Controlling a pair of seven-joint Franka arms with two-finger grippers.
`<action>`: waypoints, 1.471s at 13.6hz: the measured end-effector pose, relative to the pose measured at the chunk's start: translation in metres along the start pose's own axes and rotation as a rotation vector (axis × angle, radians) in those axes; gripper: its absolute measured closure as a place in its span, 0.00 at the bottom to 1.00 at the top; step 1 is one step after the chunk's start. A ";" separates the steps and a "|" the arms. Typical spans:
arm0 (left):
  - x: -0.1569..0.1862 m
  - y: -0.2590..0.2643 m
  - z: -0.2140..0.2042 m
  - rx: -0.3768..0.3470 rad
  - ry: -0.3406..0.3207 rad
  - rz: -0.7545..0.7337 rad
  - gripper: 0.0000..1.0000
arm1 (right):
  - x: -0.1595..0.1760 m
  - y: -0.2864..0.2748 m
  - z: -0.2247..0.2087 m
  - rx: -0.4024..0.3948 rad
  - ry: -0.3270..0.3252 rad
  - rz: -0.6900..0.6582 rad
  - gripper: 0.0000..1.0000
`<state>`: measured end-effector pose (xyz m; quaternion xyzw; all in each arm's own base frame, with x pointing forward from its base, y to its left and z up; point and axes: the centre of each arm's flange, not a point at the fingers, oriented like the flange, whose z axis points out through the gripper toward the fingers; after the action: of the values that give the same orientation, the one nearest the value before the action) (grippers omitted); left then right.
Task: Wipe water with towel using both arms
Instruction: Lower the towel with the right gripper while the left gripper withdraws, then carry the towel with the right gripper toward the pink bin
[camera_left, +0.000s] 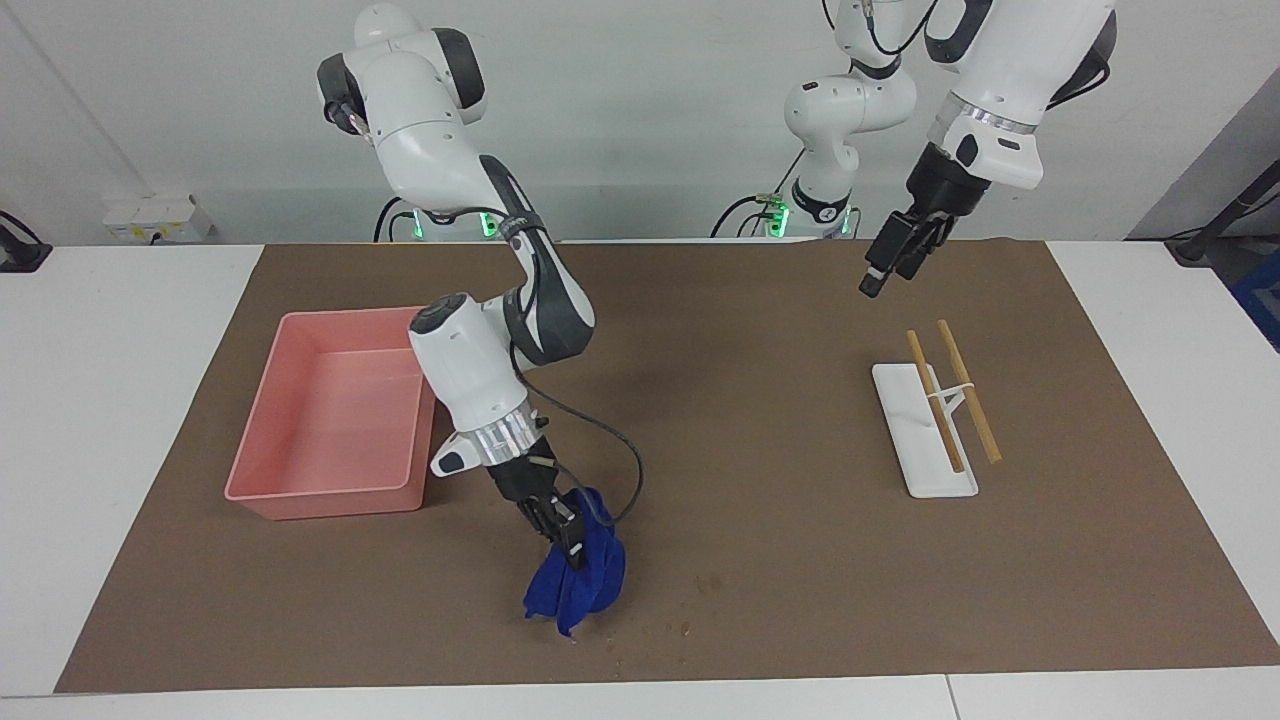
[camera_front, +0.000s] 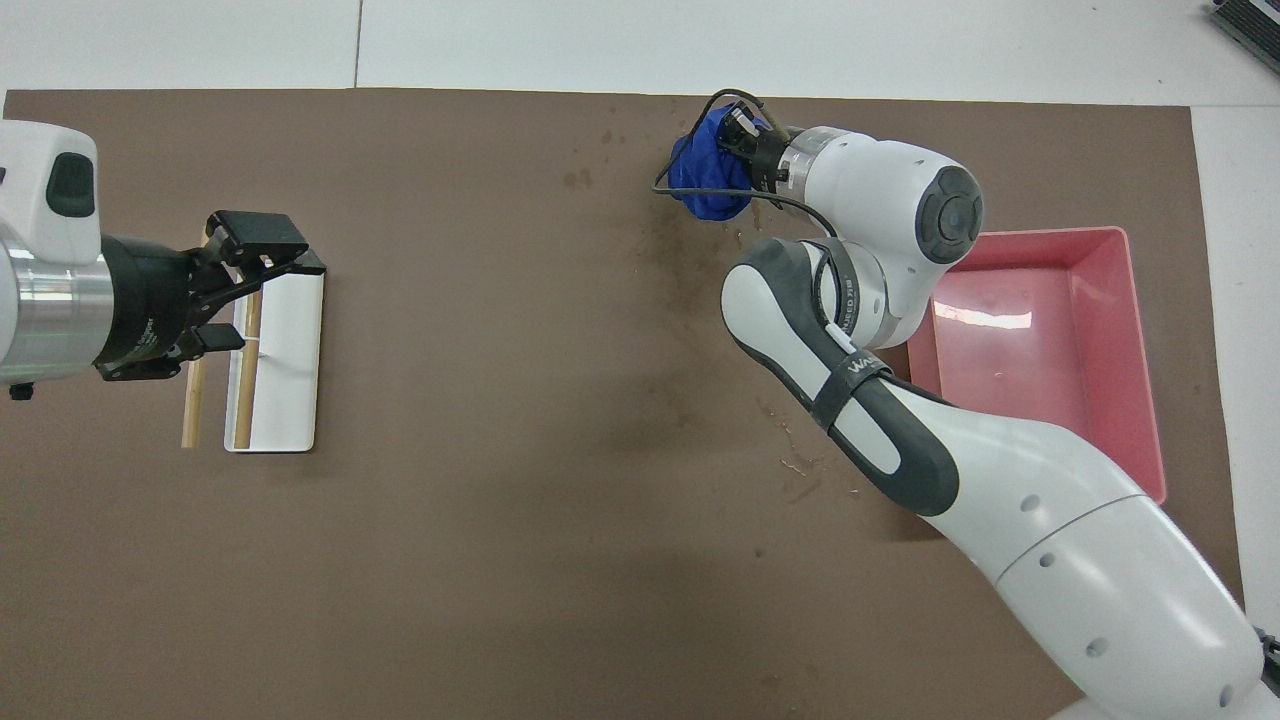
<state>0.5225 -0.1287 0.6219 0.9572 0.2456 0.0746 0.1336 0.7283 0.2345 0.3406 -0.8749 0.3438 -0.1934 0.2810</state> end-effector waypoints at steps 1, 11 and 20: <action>0.001 -0.002 0.001 0.021 0.003 0.051 0.00 | -0.005 0.008 0.008 -0.013 -0.005 -0.015 0.84; 0.035 -0.039 -0.003 0.221 -0.053 0.555 0.00 | -0.076 0.117 -0.044 -0.261 -0.129 -0.008 0.84; 0.060 -0.046 0.007 0.250 -0.165 0.598 0.00 | -0.117 0.206 -0.132 -0.625 -0.467 0.092 0.84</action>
<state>0.5557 -0.0619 0.6063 0.9987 -0.0503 0.0023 0.0069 0.4760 0.1452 0.2961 -0.9224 0.3517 0.1378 0.0803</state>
